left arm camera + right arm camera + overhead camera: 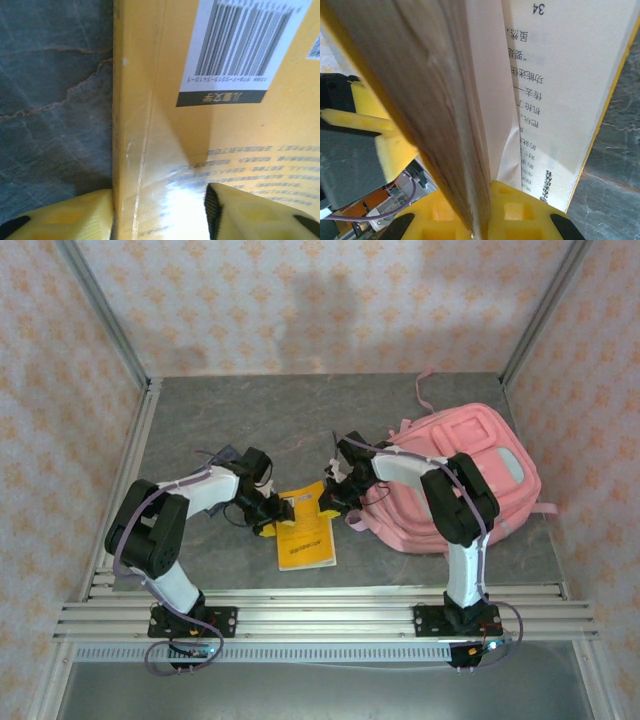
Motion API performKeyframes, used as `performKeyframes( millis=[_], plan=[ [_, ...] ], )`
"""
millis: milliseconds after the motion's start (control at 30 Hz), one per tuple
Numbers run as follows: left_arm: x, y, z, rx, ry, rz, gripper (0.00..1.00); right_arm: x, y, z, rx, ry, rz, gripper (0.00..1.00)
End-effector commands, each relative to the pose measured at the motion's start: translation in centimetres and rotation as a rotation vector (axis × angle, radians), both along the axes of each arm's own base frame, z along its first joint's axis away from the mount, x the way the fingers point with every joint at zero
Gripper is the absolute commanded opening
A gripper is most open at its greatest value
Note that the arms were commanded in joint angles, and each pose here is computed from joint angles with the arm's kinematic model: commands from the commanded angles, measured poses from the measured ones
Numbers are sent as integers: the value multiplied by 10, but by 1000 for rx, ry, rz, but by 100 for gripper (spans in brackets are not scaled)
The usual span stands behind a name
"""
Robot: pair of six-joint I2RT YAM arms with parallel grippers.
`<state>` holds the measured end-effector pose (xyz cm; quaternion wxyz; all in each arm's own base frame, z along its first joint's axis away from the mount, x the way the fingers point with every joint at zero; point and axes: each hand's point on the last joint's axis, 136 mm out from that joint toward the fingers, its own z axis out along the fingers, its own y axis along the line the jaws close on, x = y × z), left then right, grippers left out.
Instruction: Pack books, pencil case, and school supplies into a backpack
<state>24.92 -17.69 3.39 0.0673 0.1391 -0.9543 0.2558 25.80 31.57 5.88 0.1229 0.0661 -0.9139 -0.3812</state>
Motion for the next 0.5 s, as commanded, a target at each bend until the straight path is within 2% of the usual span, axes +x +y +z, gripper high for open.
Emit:
performKeyframes(
  millis=[0,267,333,467],
  plan=[
    [10,10,28,-16,-66,21,63,0,5,27,20,-41,18,6],
    [12,43,60,-10,-102,122,80,8,15,80,109,-70,-8,3],
    [16,43,70,-68,-111,156,86,11,18,101,159,-80,-25,3],
    [23,32,88,-168,-157,191,90,15,21,140,252,-95,-50,3]
  ],
)
